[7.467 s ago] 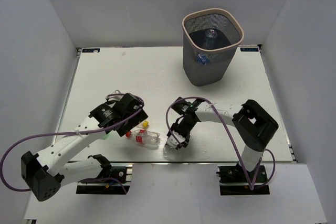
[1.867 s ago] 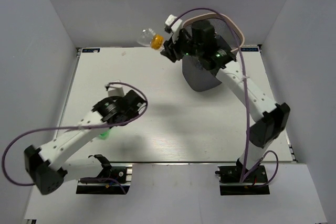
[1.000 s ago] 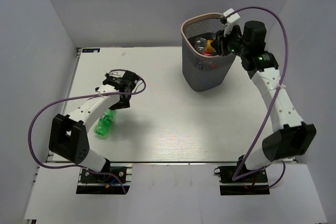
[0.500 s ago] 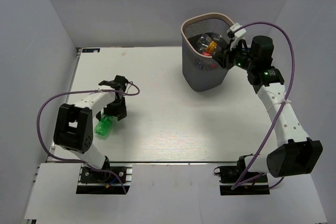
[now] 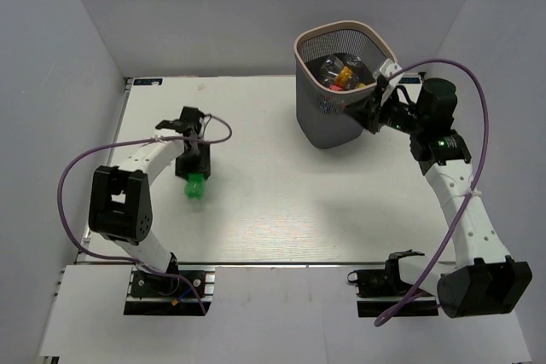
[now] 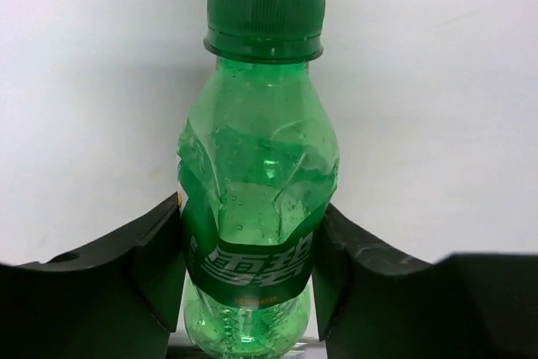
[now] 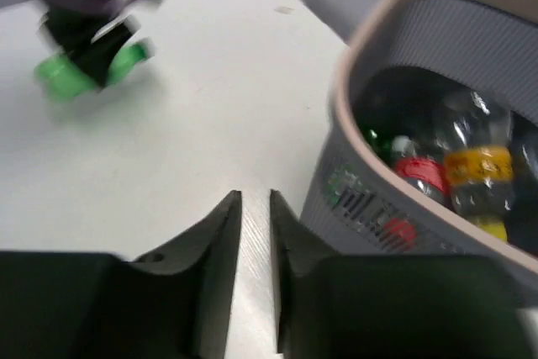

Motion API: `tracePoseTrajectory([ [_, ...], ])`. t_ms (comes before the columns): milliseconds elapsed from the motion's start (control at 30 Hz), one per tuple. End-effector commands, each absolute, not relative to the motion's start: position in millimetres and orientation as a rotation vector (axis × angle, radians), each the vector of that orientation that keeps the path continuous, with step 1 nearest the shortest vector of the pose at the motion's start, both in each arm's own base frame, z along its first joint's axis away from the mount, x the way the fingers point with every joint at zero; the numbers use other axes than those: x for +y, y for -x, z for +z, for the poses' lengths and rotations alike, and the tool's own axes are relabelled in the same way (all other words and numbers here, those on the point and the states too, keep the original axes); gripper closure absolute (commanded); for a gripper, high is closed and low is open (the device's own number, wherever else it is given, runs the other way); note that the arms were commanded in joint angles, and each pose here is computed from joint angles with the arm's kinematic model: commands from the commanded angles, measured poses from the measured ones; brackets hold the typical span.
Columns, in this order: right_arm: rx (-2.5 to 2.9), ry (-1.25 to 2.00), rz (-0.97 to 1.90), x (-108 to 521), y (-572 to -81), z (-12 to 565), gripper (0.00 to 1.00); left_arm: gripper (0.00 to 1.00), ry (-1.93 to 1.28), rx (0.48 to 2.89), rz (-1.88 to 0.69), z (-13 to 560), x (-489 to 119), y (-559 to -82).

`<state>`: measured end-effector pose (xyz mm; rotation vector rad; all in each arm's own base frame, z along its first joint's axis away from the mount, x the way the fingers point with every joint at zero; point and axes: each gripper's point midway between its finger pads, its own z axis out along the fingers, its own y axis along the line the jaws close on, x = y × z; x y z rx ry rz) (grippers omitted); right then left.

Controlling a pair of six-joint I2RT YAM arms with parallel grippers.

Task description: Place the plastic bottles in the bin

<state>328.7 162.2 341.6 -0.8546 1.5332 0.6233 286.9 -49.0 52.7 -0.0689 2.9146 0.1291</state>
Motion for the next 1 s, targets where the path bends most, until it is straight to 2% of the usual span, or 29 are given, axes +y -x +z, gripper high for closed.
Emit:
tracePoseTrajectory([
  [0,1.301,1.14,0.768,184.8,-276.1,344.3,0.68,0.88,-0.082,2.525,-0.388,158.8,-124.3,-355.7],
  [33,1.238,1.225,0.742,186.2,-270.7,338.5,0.29,0.88,-0.167,2.424,-0.573,194.2,-154.0,-365.1],
  [67,1.25,1.31,0.851,189.8,-244.3,316.2,0.23,0.88,-0.209,2.32,-0.649,219.4,-170.1,-377.7],
  [100,1.189,1.376,0.818,189.8,-240.9,308.4,0.23,0.88,-0.262,2.239,-0.792,245.3,-189.7,-378.3],
  [167,1.283,1.397,0.913,189.8,-229.6,279.0,0.55,0.89,-0.335,2.092,-0.919,289.1,-219.9,-390.1],
  [233,1.379,1.444,0.961,184.9,-219.5,247.7,0.98,0.89,-0.416,1.903,-1.083,338.9,-254.4,-400.3],
  [333,1.563,1.51,1.016,179.8,-209.8,196.5,1.0,0.89,-0.484,1.633,-1.238,411.5,-286.8,-408.0],
  [400,1.678,1.504,1.024,175.6,-210.0,173.3,1.0,0.89,-0.507,1.577,-1.314,416.0,-312.0,-421.8],
  [433,1.775,1.503,0.983,170.2,-210.7,152.0,1.0,0.89,-0.507,1.486,-1.353,446.7,-319.7,-424.5],
  [633,1.894,1.482,0.907,169.9,-216.1,118.6,1.0,0.89,-0.467,1.319,-1.48,468.8,-378.7,-458.7],
  [733,1.935,1.47,0.948,173.3,-211.7,111.2,1.0,0.83,-0.371,1.294,-1.45,473.6,-392.4,-479.2],
  [767,1.949,1.469,0.963,174.1,-209.2,109.0,0.99,0.62,-0.329,1.287,-1.436,475.1,-396.0,-484.2],
  [800,1.957,1.465,0.969,174.6,-209.0,108.5,0.94,0.47,-0.311,1.276,-1.414,476.0,-394.8,-490.0],
  [833,1.965,1.465,0.961,174.4,-209.8,106.3,0.84,0.36,-0.29,1.31,-1.402,469.3,-399.2,-491.9],
  [867,1.981,1.453,0.963,173.8,-209.7,105.0,0.73,0.15,-0.273,1.318,-1.385,465.3,-403.1,-495.8],
  [900,1.979,1.452,0.954,173.8,-210.4,105.4,0.5,0.05,-0.258,1.33,-1.378,463.1,-402.6,-498.3],
  [933,1.975,1.448,0.93,173.3,-214.5,105.3,0.38,0.0,-0.266,1.318,-1.371,464.9,-402.2,-498.2],
  [967,1.994,1.434,0.927,172.6,-214.7,103.3,0.32,0.0,-0.263,1.317,-1.374,465.2,-406.0,-495.9],
])
